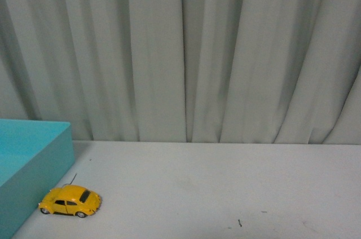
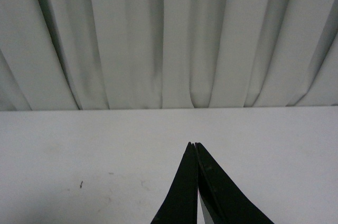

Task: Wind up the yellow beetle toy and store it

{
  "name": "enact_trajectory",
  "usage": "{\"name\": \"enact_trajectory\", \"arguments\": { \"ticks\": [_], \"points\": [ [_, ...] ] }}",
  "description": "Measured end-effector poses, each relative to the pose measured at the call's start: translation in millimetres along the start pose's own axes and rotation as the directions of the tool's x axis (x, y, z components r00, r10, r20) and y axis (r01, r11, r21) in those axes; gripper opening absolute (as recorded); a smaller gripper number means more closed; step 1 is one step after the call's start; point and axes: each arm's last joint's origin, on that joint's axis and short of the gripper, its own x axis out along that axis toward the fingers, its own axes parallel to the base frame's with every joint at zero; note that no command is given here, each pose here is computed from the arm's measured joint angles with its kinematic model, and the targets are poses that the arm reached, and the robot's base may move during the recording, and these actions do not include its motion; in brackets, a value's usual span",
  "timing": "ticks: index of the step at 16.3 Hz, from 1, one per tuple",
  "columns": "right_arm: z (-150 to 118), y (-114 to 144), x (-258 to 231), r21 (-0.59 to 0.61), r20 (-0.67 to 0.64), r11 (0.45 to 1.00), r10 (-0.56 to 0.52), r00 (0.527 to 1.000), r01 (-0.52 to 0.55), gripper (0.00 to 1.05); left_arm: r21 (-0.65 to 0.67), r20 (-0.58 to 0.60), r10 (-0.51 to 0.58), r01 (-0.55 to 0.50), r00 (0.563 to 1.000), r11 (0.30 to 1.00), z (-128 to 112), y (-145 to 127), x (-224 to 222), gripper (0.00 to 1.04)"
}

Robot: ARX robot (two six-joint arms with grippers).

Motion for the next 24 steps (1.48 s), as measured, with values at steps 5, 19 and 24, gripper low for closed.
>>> {"name": "enact_trajectory", "arguments": {
  "ticks": [5,19,24],
  "points": [
    [1,0,-7,0.000,0.016,1.000,0.000,1.000,0.000,0.02,0.000,0.000,0.000,0.000,1.000,1.000,0,0,0,0.98],
    [-2,0,-23,0.001,0.011,1.000,0.000,1.000,0.000,0.44,0.000,0.000,0.000,0.000,1.000,1.000,0,0,0,0.98],
    [-2,0,-23,0.001,0.011,1.000,0.000,1.000,0.000,0.96,0.000,0.000,0.000,0.000,1.000,1.000,0,0,0,0.98]
  ]
}}
